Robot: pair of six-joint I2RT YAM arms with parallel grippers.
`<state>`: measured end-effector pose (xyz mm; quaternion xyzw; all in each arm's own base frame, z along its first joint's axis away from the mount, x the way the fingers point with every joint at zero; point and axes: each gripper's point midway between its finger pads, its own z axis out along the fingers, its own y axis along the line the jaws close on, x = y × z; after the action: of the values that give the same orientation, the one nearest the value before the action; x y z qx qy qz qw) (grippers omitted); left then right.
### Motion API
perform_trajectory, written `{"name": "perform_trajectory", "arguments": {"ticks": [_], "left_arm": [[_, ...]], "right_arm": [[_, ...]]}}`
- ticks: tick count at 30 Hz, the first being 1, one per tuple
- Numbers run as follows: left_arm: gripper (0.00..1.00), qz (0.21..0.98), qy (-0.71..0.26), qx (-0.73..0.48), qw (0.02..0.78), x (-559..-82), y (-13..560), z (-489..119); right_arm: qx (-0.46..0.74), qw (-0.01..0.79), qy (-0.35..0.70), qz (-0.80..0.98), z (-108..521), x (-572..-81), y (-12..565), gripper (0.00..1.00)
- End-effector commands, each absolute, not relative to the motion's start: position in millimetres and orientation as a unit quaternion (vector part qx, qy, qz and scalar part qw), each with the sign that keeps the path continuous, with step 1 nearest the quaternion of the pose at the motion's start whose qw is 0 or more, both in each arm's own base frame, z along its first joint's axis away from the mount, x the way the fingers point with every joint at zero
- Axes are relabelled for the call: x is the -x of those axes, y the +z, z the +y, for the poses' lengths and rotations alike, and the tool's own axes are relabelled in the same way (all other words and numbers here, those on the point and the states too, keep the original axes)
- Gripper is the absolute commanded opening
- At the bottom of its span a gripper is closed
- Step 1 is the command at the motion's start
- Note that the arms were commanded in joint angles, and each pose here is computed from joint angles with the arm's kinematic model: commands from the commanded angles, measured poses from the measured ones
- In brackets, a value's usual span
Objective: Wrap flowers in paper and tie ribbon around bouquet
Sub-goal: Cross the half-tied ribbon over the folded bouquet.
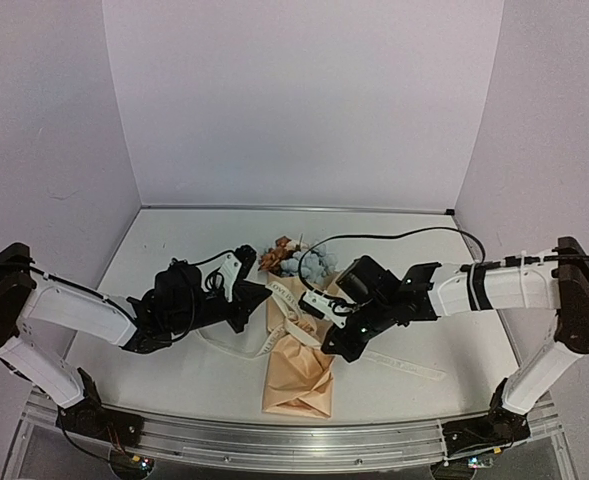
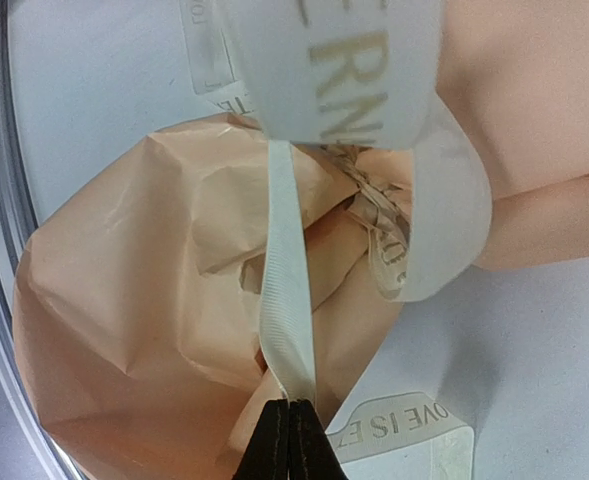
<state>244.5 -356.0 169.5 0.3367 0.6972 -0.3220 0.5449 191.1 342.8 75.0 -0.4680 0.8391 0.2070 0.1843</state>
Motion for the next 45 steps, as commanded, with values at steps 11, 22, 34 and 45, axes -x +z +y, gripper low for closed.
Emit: {"name": "perform_trajectory", "arguments": {"ticks": [11, 22, 34, 45], "left_arm": [[0.0, 0.677, -0.371, -0.301, 0.56, -238, 188, -344], [0.0, 0.66, -0.382, -0.323, 0.561, -232, 194, -350], [0.0, 0.65, -0.39, -0.34, 0.557, -225, 200, -353], [0.0, 0.636, -0.423, -0.412, 0.496, -179, 195, -362]], "right_arm": [[0.391, 0.23, 0.237, 0.859, 345, -215, 118, 0.0], [0.295, 0.176, 0.339, 0.876, 402, -225, 125, 0.0], [0.204, 0.209, 0.282, 0.914, 393, -258, 90, 0.0], [0.181, 0.252, 0.233, 0.922, 383, -279, 80, 0.0]]}}
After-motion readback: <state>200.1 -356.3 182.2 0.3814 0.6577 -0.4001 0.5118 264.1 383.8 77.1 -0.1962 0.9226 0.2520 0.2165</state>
